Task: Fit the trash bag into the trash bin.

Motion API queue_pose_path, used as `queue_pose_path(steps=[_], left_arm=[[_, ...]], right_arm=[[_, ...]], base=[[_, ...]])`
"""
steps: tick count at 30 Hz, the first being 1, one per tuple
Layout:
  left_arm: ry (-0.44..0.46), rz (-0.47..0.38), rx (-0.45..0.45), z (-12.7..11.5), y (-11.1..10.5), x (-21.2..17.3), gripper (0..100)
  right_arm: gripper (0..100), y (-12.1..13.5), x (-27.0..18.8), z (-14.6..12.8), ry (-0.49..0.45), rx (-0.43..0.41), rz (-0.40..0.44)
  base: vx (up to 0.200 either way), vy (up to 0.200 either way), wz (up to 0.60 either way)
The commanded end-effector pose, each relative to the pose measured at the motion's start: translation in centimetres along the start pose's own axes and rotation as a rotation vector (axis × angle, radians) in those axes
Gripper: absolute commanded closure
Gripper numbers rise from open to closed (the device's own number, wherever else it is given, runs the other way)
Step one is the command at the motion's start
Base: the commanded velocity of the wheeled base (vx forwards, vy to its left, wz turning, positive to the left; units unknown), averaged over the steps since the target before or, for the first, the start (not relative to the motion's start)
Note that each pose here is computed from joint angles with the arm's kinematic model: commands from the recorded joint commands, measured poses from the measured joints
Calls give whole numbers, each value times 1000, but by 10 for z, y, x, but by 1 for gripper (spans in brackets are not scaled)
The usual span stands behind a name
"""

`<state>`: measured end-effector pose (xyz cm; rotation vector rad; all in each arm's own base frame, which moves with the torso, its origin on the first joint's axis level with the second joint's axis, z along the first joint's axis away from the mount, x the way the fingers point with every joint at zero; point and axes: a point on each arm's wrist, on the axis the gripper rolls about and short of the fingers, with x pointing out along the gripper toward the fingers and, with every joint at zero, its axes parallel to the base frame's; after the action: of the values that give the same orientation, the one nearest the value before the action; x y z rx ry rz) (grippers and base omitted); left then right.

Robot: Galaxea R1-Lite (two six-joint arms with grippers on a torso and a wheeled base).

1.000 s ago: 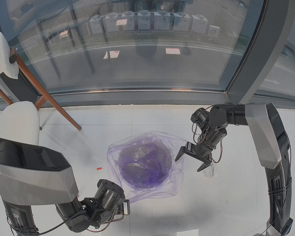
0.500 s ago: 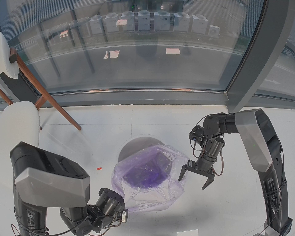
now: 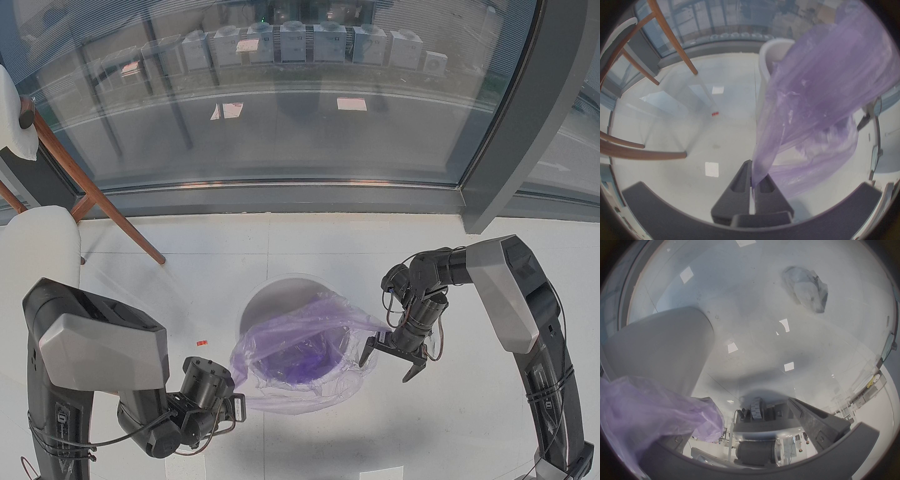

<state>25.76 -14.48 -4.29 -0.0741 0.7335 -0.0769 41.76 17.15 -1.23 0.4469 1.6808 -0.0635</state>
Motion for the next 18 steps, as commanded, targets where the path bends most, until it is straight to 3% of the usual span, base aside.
queue_pose_path(steps=[1,11,18], left_arm=[[-60,5,-46,16,3,8,100],[-86,70,-126,26,23,13,100],[-109,56,-132,32,21,11,100]], right_arm=[[0,1,0,3,-22,-4,18],[0,-7,-26,12,-70,26,64],[0,-3,-60,-15,52,64,93]], base=[[0,0,0],[0,0,0],[0,0,0]])
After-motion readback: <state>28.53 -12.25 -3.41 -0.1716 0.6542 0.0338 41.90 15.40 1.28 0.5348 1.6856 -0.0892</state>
